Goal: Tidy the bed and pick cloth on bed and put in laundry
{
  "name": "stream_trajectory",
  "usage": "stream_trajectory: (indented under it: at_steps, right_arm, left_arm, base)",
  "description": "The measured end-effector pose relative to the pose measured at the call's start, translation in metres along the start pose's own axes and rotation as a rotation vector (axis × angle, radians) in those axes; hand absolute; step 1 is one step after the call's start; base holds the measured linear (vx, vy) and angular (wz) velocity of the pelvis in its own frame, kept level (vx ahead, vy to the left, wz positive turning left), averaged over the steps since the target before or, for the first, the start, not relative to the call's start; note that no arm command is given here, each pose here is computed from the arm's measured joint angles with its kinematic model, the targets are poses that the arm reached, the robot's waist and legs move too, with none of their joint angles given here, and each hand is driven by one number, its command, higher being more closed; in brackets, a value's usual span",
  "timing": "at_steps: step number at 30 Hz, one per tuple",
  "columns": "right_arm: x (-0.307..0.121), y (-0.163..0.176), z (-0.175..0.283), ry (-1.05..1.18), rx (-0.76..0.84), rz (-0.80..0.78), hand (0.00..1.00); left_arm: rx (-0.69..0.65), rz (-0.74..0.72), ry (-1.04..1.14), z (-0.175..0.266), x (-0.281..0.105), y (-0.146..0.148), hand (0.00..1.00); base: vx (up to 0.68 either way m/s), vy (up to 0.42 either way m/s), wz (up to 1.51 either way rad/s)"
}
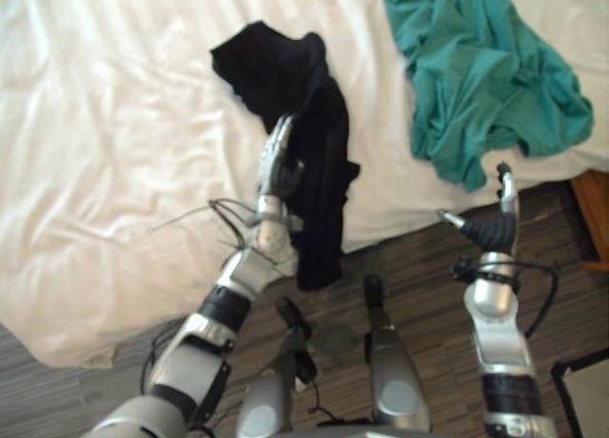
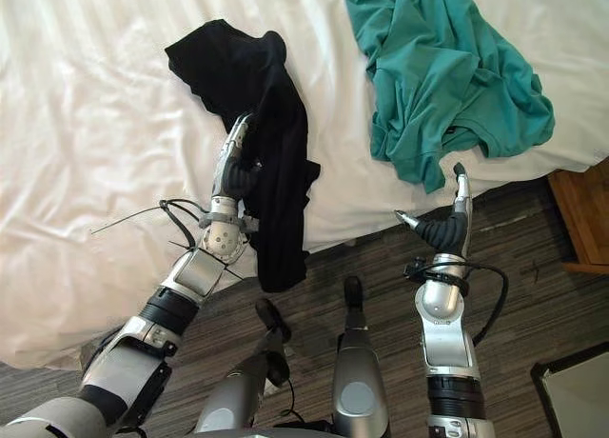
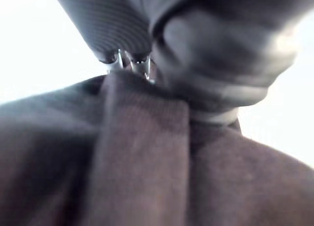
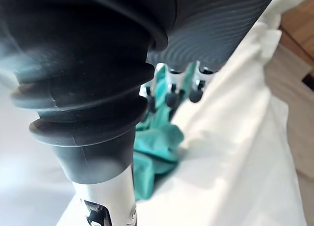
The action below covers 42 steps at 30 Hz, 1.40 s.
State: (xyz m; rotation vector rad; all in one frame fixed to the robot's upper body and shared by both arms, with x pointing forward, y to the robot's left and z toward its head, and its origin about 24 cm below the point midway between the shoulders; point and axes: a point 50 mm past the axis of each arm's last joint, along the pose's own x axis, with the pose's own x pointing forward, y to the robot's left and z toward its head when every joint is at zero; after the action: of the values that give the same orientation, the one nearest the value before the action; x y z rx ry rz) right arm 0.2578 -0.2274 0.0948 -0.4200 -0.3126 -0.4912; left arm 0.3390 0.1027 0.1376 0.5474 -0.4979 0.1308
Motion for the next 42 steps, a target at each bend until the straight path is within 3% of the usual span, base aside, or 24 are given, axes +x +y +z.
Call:
stream_trajectory:
  at_steps: [4, 6, 14, 21, 24, 42]
  right_arm:
    - [-0.007, -0.001, -0.007, 0.031, -0.009, 0.005, 0.00]
    - [-0.009, -0.002, -0.010, 0.047, -0.005, -0.001, 0.00]
    - [-0.017, -0.009, -0.022, 0.107, -0.016, -0.017, 0.00]
    - [-0.017, -0.007, -0.021, 0.104, -0.009, -0.018, 0.00]
    - [-0.015, -0.006, -0.016, 0.083, -0.001, -0.013, 0.00]
    - [-0.012, -0.010, 0.006, -0.011, 0.039, -0.029, 0.00]
  left_arm:
    - [-0.030, 0.105, -0.007, 0.004, 0.003, 0.015, 0.00]
    - [-0.043, 0.209, -0.019, 0.007, 0.009, 0.037, 0.00]
    - [-0.016, 0.303, -0.032, 0.006, 0.015, 0.066, 0.00]
    - [-0.011, 0.270, -0.125, 0.031, 0.033, 0.061, 0.00]
    - [0.061, 0.223, -0.181, 0.043, 0.047, 0.057, 0.00]
    - [0.244, 0.045, -0.108, 0.037, 0.073, 0.034, 0.00]
  base:
    - [0.04, -0.002, 0.08]
    - [0.04, -0.001, 0.06]
    - [0.04, 0.002, 0.08]
    - [0.02, 0.000, -0.04]
    - [0.06, -0.013, -0.23]
    - [0.07, -0.020, -0.10]
